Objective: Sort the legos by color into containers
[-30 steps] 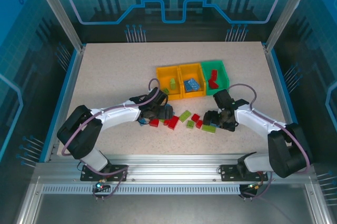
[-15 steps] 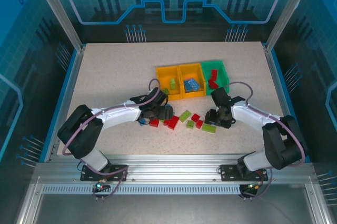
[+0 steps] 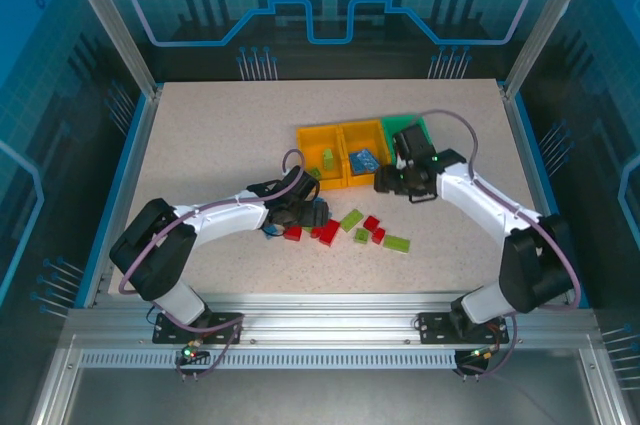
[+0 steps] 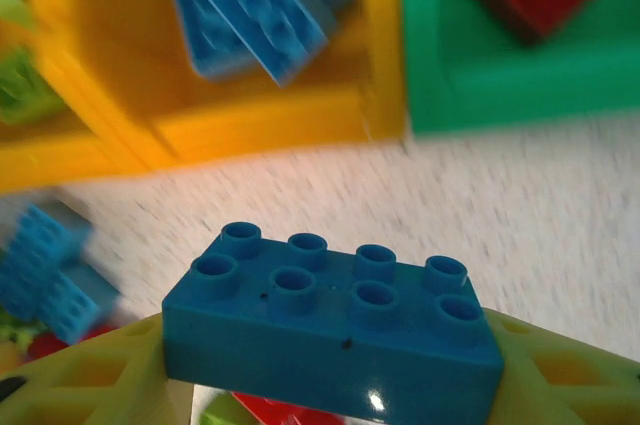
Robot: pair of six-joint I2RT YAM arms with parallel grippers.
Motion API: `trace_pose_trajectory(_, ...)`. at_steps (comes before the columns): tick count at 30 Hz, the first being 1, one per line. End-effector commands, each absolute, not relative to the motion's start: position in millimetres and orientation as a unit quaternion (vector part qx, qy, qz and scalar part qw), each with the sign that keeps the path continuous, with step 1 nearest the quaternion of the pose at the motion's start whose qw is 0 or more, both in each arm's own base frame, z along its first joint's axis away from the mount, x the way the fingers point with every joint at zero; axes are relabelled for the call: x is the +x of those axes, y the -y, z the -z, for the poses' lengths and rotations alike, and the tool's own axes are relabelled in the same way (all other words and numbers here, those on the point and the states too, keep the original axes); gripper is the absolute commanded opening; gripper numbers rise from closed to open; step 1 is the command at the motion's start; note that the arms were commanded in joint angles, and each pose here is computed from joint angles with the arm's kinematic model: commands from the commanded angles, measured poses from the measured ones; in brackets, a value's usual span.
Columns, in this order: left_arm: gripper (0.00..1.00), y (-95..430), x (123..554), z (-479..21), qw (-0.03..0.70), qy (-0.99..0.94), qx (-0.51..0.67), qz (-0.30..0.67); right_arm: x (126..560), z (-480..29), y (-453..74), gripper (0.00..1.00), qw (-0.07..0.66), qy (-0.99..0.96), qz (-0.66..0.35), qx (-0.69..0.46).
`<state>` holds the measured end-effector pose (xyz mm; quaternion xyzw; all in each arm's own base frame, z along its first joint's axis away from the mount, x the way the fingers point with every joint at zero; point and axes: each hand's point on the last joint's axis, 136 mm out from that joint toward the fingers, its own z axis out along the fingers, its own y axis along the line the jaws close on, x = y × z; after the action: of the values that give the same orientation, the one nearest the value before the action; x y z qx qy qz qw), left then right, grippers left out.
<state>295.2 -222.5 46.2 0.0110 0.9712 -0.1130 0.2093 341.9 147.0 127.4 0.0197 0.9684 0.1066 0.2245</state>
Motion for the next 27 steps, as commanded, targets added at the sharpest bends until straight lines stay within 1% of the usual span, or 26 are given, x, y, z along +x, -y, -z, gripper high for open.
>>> trace_pose_trajectory(1, 0.89, 221, 291, -45, 0.200, -0.974, 0.010, 0.109, 371, -140, -169, 0.57, 0.244, -0.962, -0.122, -0.019)
trace_pose_trajectory(5, 0.89, 221, 290, -48, 0.200, -0.973, 0.010, 0.112, 408, -142, -179, 0.58, 0.250, -0.959, -0.133, -0.008)
trace_pose_trajectory(10, 0.89, 221, 286, -48, 0.197, -0.974, 0.013, 0.109, 445, -128, -179, 0.59, 0.237, -0.964, -0.118, 0.004)
trace_pose_trajectory(12, 0.89, 220, 285, -48, 0.197, -0.974, 0.013, 0.109, 454, -124, -179, 0.62, 0.236, -0.965, -0.111, 0.003)
trace_pose_trajectory(14, 0.89, 219, 285, -48, 0.198, -0.974, 0.012, 0.108, 458, -120, -181, 0.68, 0.233, -0.966, -0.111, 0.000)
trace_pose_trajectory(16, 0.89, 218, 285, -47, 0.197, -0.975, 0.011, 0.105, 459, -120, -183, 0.75, 0.231, -0.966, -0.117, -0.003)
trace_pose_trajectory(17, 0.89, 218, 284, -47, 0.197, -0.975, 0.011, 0.106, 457, -119, -183, 0.81, 0.230, -0.966, -0.118, -0.006)
trace_pose_trajectory(19, 0.89, 218, 284, -47, 0.197, -0.975, 0.010, 0.106, 452, -122, -185, 0.87, 0.233, -0.965, -0.118, -0.017)
trace_pose_trajectory(23, 0.89, 218, 285, -47, 0.199, -0.974, 0.009, 0.105, 431, -130, -182, 0.95, 0.249, -0.962, -0.103, -0.046)
trace_pose_trajectory(27, 0.89, 216, 287, -48, 0.206, -0.974, 0.008, 0.099, 398, -131, -172, 0.97, 0.257, -0.960, -0.100, -0.039)
